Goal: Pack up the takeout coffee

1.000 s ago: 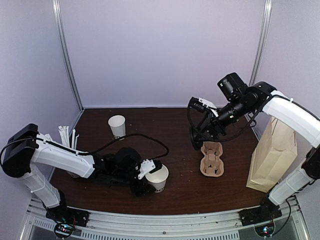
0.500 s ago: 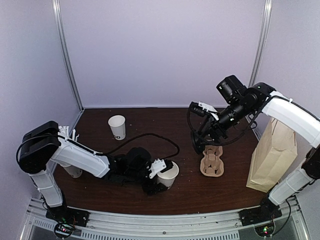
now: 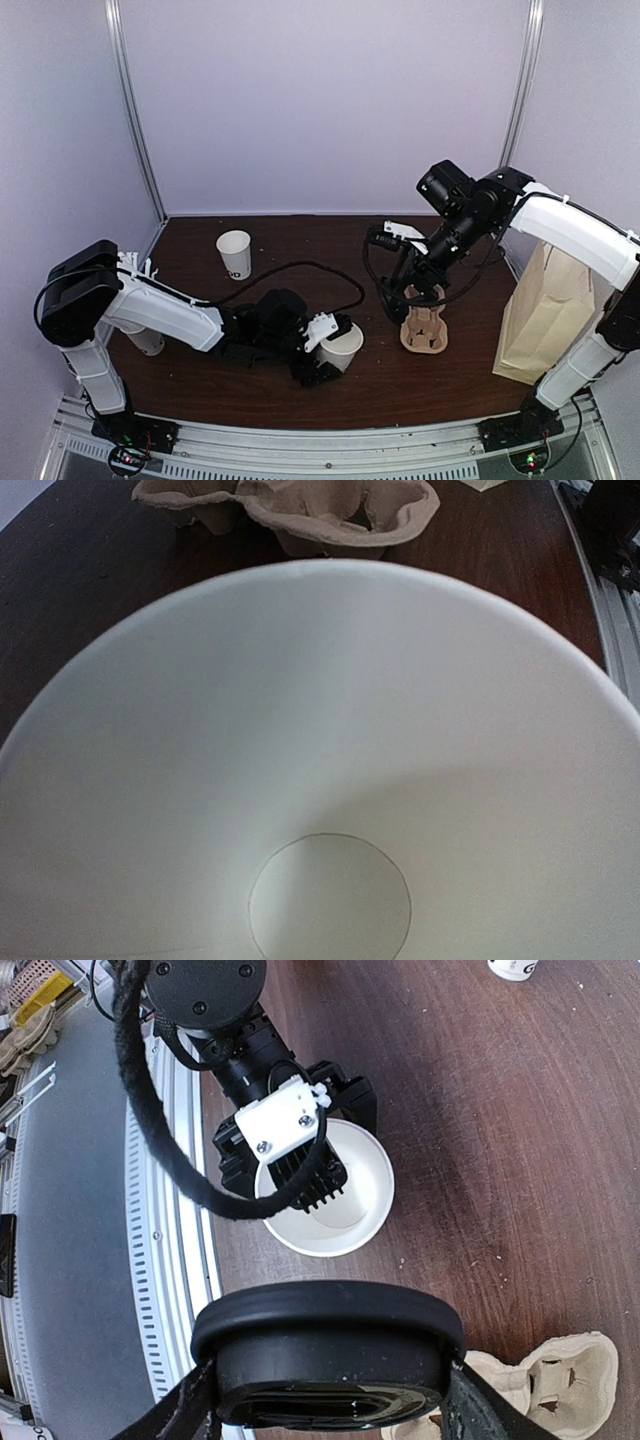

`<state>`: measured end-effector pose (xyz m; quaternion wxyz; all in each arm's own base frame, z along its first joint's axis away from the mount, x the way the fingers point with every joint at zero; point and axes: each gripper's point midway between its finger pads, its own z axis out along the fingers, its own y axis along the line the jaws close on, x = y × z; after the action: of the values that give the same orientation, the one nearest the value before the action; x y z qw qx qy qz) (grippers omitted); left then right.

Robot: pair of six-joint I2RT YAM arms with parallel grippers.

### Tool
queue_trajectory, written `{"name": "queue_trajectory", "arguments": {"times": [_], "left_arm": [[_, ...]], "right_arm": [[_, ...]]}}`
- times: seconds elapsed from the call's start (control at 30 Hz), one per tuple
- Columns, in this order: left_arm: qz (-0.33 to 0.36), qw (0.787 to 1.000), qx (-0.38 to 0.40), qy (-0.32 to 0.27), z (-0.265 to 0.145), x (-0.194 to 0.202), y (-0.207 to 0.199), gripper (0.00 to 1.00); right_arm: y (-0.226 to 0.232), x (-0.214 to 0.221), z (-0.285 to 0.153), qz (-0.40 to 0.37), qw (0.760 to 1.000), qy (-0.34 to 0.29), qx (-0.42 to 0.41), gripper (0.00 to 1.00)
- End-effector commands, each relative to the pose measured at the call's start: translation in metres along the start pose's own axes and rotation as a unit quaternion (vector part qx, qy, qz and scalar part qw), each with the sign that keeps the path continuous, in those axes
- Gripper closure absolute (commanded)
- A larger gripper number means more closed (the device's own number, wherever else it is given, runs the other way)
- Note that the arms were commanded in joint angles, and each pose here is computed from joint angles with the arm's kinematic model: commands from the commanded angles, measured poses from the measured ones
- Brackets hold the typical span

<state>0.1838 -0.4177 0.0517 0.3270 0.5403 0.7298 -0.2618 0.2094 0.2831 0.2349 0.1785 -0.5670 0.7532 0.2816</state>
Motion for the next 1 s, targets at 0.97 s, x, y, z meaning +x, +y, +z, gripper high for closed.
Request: {"name": "queue_trajectory", "arguments": {"times": [0.97], "left_arm": [[-0.146,0.973,-0.157,-0.080,-0.145,0.022,0.023,0.08]], "right_arm": [[0.018,-0.036,0.096,-0.141,0.964,0.227,0.018,0.26]]}}
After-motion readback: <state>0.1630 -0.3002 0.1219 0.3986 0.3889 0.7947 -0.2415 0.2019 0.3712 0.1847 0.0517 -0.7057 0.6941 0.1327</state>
